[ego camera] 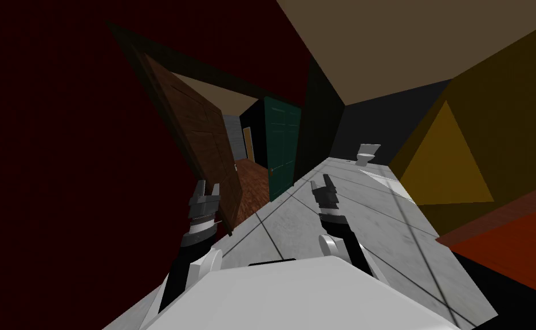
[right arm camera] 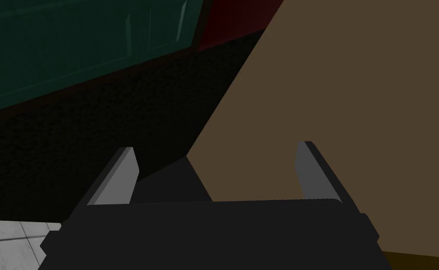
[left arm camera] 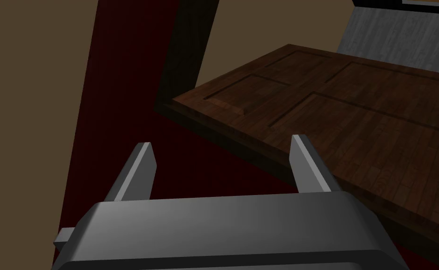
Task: Push the door open
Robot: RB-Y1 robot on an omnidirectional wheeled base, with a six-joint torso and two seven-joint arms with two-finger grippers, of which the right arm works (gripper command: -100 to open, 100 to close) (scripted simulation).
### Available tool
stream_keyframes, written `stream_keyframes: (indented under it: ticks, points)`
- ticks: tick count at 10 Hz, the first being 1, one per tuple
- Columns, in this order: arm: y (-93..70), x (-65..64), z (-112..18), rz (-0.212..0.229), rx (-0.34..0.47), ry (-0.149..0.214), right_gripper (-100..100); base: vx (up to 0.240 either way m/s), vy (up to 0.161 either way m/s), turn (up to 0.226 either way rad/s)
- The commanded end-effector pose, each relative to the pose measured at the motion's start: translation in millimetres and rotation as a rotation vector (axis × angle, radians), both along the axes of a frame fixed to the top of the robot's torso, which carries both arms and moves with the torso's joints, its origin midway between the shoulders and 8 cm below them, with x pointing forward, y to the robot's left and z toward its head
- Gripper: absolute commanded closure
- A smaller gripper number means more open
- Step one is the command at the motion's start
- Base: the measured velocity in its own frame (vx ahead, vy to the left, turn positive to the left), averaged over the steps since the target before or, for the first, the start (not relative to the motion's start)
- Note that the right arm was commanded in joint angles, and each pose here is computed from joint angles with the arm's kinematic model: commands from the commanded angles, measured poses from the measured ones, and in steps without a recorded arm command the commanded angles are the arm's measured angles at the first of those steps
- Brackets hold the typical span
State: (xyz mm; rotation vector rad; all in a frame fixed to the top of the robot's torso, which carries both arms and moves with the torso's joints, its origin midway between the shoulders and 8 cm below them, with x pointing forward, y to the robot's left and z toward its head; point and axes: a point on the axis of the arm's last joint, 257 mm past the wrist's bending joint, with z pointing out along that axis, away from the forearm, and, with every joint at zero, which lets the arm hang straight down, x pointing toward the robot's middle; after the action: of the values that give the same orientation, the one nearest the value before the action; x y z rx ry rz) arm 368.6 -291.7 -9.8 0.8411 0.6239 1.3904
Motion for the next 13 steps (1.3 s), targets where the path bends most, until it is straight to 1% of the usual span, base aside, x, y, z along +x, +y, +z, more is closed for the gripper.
stream_keyframes:
  ticks: [1, 2, 3, 4, 7, 8, 13]
  points:
    - [5.4, 6.0, -8.1, 0.017, -0.001, 0.011, -100, 0.122, 0.071, -0.007]
    - [9.4, 10.2, -14.0, 0.030, -0.002, 0.019, -100, 0.175, -0.031, -0.020]
    - [11.4, 12.3, -17.0, 0.036, -0.002, 0.023, -100, 0.158, -0.062, 0.000]
    - [15.9, 16.8, -23.6, 0.050, -0.003, 0.032, -100, 0.127, -0.048, -0.003]
    - [24.9, 25.2, -36.5, 0.076, -0.004, 0.049, -100, 0.095, -0.025, -0.008]
    - [31.5, 30.9, -45.8, 0.095, -0.005, 0.062, -100, 0.113, -0.033, -0.015]
    - [51.9, 46.4, -73.5, 0.150, -0.008, 0.099, -100, 0.113, -0.016, -0.007]
